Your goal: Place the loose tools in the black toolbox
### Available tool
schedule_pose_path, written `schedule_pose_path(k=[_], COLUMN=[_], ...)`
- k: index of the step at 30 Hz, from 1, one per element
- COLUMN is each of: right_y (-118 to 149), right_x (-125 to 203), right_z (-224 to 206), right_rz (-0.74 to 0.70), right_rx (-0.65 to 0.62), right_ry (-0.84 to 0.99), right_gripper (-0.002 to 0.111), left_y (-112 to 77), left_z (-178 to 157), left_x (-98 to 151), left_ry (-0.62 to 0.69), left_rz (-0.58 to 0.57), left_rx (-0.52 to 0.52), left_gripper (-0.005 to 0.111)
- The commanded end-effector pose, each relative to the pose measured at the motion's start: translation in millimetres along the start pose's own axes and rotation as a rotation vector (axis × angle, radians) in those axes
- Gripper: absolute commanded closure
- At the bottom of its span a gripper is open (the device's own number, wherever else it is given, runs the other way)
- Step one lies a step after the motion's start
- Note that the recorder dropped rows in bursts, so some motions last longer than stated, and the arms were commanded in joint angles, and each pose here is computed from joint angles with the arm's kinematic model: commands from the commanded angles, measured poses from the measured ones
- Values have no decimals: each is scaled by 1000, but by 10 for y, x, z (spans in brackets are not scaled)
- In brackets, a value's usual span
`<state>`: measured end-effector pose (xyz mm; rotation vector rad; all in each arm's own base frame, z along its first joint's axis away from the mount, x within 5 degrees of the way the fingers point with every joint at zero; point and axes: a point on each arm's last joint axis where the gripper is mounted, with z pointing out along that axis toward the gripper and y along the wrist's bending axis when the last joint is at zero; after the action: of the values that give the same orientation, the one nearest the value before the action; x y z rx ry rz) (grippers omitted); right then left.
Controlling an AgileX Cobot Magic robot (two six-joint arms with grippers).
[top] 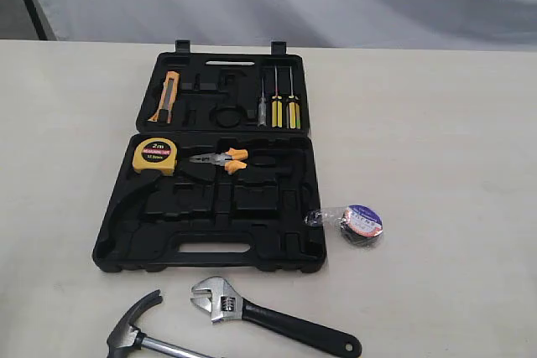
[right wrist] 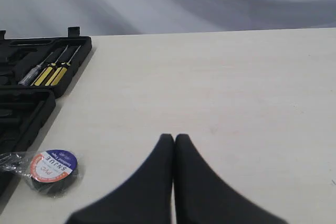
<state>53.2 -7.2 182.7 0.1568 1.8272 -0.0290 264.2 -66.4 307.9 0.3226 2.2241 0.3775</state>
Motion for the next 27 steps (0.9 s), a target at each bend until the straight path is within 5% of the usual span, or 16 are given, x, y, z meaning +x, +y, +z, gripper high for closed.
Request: schedule_pose_path(k=[1, 14, 27], right_y=[-3, -9, 85], right_x=[0, -14, -421], right_z=[-1, -1, -114], right_rz=[-1, -28, -34], right_rx=[5, 11, -87], right_ry=[-12, -28, -497], right_gripper=[108, 108, 108], left_y=[-3, -3, -3], left_z=[-8, -8, -8], left_x=[15, 15, 15], left_ry=[-7, -7, -7], left_rz=[-22, -22, -22], left_rx=[14, 14, 14], left_gripper=[105, 105, 105])
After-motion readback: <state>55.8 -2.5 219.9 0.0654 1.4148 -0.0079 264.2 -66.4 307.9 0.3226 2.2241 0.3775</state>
